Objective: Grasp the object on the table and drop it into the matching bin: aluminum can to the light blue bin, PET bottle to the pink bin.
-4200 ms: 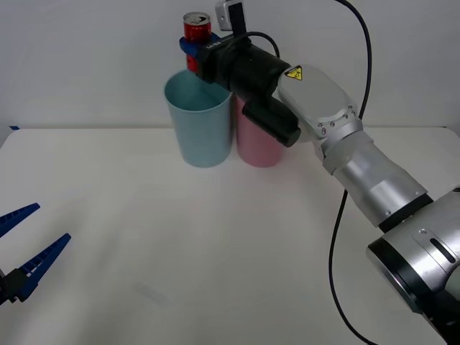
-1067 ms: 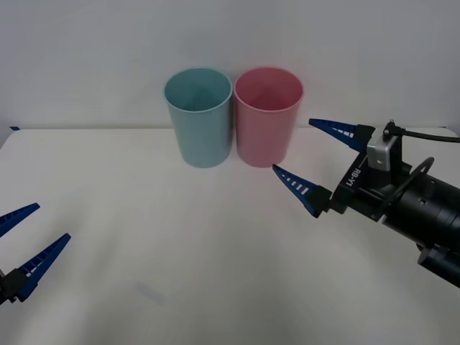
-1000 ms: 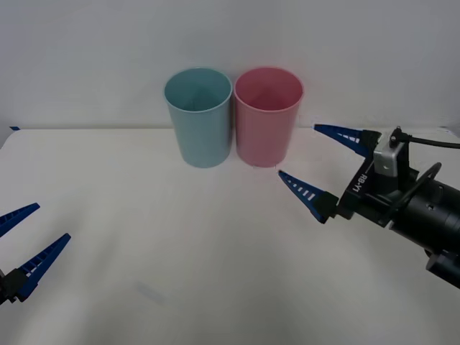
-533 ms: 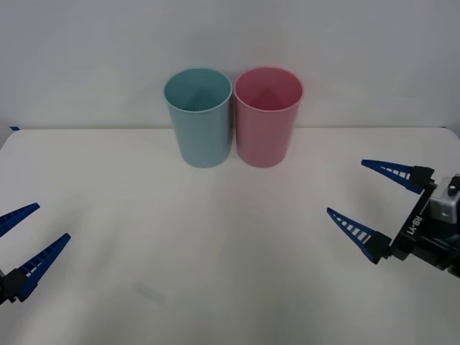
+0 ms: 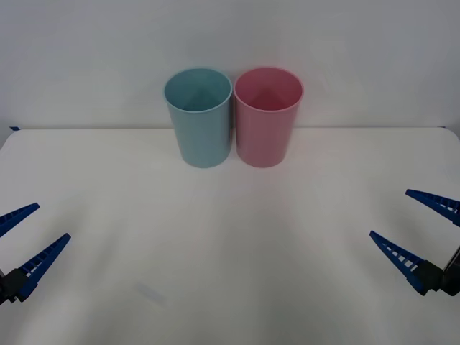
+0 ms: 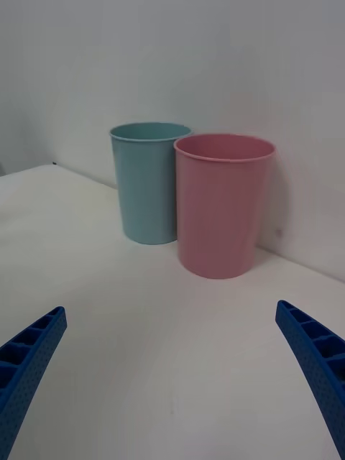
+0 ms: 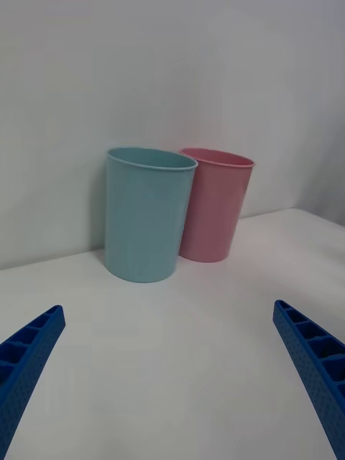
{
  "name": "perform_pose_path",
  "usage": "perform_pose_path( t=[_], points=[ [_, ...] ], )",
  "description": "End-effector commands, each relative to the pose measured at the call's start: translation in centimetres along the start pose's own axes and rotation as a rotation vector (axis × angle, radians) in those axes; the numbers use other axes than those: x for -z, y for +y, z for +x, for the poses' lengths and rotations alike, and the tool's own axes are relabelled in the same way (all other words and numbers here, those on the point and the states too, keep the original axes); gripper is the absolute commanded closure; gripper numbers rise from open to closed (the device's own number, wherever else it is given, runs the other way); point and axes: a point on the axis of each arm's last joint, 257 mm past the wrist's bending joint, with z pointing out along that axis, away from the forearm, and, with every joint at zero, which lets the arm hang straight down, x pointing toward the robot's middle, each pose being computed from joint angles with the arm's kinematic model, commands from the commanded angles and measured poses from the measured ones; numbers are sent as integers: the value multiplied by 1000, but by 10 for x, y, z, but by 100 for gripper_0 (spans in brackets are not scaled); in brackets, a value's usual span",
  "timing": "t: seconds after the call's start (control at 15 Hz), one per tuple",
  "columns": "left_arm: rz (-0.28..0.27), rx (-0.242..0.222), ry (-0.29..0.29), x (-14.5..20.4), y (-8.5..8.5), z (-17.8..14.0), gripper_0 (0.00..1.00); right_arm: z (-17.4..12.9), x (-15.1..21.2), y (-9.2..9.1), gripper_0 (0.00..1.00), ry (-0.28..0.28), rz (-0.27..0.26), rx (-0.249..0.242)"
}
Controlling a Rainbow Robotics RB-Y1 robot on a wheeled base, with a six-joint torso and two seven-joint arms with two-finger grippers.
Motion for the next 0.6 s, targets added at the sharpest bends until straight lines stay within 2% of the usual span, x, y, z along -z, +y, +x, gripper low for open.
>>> perform_pose_path(
  t=[0.07,0.27,0.6],
  points=[
    [0,0,0,0,0,0,0,6,9,-9,0,-1,36,-54],
    [0,0,0,0,0,0,0,15,16,-17,0,-2,64,-117],
    [0,0,0,0,0,0,0,19,18,-18,0,3,69,-135]
  ],
)
